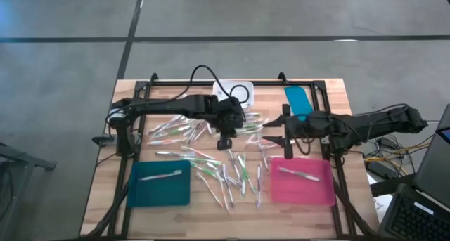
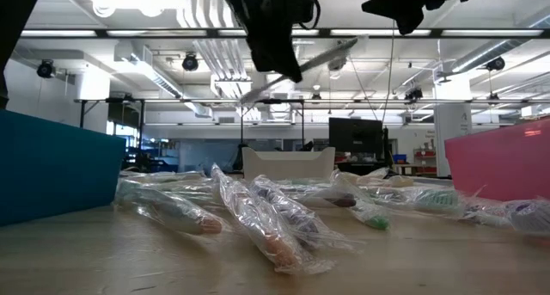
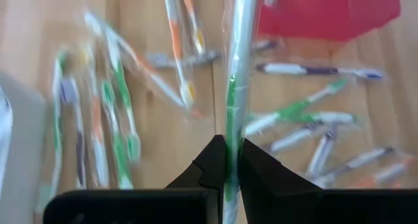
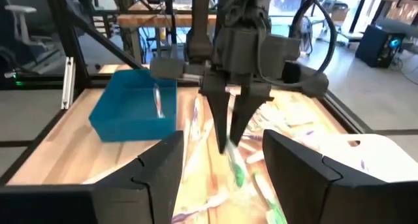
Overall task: Pick & Place Toothbrushes
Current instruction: Put the green toothbrush into the pink bin
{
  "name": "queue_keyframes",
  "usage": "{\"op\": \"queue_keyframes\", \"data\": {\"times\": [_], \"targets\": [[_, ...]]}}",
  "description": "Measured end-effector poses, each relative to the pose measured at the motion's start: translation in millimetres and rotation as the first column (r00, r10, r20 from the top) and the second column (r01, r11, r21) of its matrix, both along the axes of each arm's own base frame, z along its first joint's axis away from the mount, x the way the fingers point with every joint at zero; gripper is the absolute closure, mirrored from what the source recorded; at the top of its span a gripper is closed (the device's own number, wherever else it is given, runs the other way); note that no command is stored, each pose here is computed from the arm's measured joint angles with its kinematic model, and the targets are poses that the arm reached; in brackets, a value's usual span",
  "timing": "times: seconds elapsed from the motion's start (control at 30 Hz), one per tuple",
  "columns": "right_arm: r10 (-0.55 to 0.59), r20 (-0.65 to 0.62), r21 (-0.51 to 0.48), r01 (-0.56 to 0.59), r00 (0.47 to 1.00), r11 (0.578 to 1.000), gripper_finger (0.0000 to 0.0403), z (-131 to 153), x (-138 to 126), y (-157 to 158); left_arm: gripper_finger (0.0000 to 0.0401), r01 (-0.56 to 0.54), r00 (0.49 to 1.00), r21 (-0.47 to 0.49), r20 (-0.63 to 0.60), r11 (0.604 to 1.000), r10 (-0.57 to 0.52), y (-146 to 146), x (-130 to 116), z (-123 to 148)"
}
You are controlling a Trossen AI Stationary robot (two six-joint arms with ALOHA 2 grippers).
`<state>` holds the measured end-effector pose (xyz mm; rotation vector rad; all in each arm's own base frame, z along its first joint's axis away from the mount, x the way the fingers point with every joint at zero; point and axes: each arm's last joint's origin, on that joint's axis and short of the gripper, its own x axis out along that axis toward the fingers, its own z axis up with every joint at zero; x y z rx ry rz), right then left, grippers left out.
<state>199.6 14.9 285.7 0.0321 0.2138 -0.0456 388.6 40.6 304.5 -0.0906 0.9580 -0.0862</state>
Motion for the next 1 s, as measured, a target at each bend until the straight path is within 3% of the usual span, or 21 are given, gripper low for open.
{"op": "queue_keyframes", "data": {"times": [0.37,0.63,1.0], "targets": [[-0.005,-0.13,0.007,0.006,0.992,1.0,0.0198,-24,26,2,0.0371,-0.137,0.97,-0.088,-0.213,0.987,0.115,-8,-15,-9],[-0.001,-0.254,0.022,0.007,0.967,1.0,0.0186,-51,51,7,0.0371,-0.118,0.95,-0.097,-0.301,0.988,0.084,-28,-8,-27],[0.072,-0.355,0.011,-0.073,0.932,0.997,0.0205,-71,80,31,0.0371,-0.093,0.938,-0.102,-0.343,0.99,0.052,-47,3,-48]]}}
